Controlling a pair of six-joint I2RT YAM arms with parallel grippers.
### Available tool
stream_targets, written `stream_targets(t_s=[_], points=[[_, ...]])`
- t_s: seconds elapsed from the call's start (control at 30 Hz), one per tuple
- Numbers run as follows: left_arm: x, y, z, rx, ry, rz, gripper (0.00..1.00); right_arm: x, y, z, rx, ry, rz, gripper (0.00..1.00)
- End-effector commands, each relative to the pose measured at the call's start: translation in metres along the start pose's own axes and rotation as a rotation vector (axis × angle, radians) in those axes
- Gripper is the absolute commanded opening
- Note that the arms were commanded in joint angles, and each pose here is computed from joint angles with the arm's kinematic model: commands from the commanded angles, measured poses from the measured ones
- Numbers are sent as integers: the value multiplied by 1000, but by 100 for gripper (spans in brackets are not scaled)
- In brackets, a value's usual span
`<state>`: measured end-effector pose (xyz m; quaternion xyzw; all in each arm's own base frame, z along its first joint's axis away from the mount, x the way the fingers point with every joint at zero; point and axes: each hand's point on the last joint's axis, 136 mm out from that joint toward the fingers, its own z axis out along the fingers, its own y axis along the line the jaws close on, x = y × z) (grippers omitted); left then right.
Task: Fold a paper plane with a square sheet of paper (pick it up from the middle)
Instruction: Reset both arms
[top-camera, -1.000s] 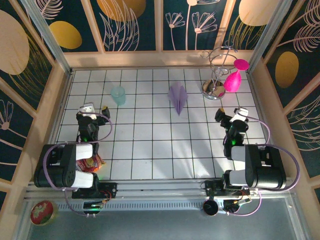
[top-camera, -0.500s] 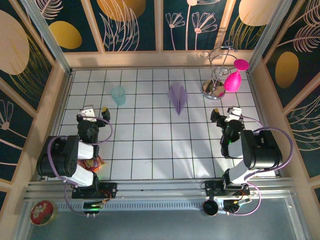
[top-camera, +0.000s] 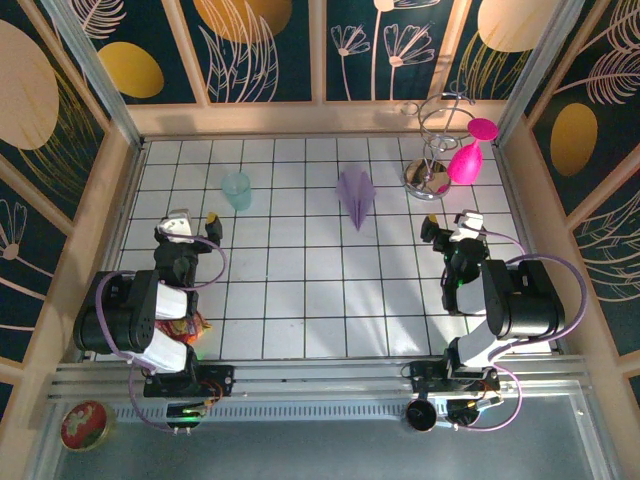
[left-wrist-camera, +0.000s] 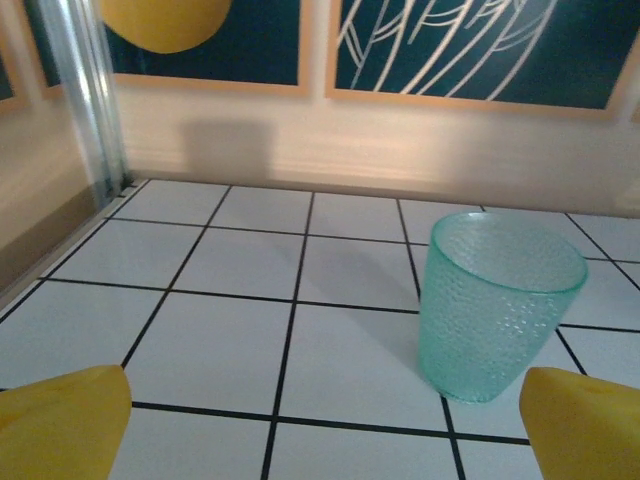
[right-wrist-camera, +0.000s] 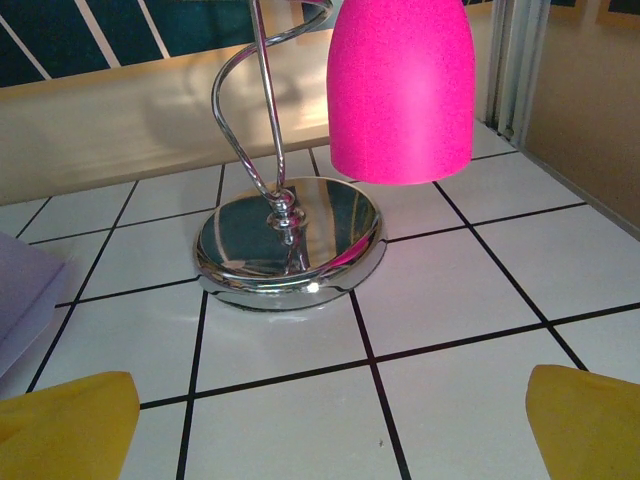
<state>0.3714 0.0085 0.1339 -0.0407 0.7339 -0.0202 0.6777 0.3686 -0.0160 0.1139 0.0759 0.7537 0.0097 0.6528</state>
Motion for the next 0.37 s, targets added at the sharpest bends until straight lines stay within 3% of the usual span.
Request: stream_targets(t_s=[0.0,0.33], points=[[-6,-8,2,55,-23,24,99,-15,1,3,-4,-53,-7,99],[-6,0,5,8,-13,8,99,-15,0,3,-5,-55,-7,99]])
